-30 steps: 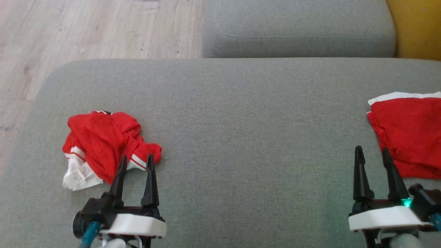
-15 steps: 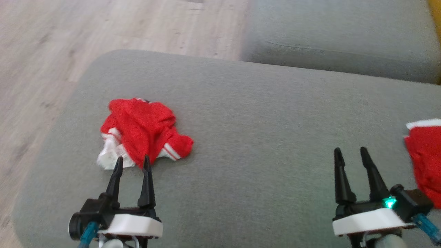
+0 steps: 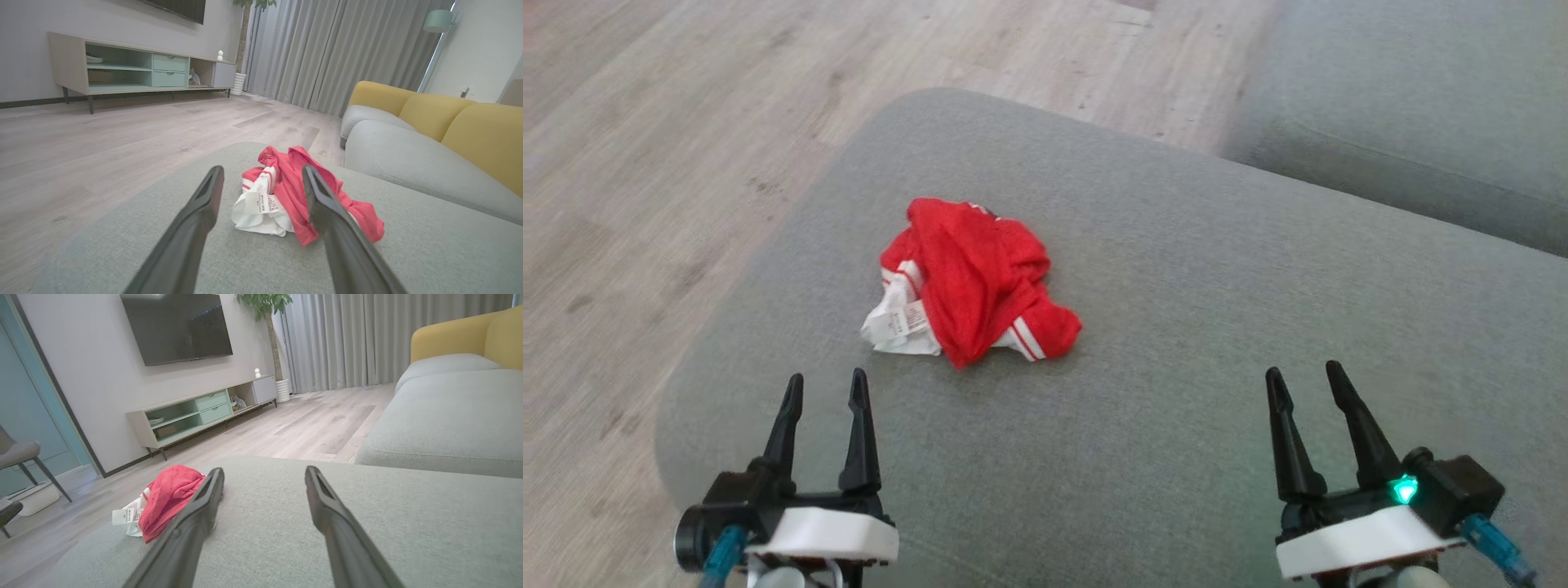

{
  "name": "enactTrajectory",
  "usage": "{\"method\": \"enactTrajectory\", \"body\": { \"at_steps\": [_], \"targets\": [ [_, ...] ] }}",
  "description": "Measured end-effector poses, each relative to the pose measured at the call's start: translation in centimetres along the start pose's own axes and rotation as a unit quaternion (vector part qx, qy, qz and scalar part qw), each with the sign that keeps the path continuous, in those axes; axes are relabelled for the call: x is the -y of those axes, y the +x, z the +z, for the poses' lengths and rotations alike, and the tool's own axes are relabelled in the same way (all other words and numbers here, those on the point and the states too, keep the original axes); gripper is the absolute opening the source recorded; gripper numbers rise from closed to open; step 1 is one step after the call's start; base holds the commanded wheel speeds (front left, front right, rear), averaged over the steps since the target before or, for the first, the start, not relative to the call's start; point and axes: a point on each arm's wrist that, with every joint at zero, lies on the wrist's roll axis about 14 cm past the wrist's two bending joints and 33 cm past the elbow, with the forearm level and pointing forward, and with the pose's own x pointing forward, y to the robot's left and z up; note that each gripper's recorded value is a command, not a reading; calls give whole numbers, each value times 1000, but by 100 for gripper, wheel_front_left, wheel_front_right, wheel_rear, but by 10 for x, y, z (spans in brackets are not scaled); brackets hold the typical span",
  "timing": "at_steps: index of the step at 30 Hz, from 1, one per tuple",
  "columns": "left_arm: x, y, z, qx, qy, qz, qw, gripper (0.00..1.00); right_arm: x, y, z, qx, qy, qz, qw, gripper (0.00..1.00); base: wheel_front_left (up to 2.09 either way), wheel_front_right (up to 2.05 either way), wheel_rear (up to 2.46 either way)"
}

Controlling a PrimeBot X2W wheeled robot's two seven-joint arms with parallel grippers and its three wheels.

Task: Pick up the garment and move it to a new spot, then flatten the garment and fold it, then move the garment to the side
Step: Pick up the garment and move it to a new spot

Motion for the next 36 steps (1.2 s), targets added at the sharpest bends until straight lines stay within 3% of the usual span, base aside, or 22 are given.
{"method": "enactTrajectory", "body": {
  "at_steps": [9,18,28,31,36],
  "targets": [
    [-14,3,1,-3,16,17,1000,100,-6,5,-12,-16,12,13,1000,100,0,0,0],
    [11,56,-2,-41,54,-51,996,100,19,8,-21,-23,1,-15,1000,100,0,0,0],
    [76,115,-47,-202,107,-170,959,100,56,16,-27,-20,6,-55,998,100,0,0,0],
    [67,118,-68,-248,131,-171,945,100,64,18,-25,-14,7,-64,998,100,0,0,0],
    [55,127,-83,-274,145,-153,938,100,73,15,-25,-14,8,-78,997,100,0,0,0]
  ]
}}
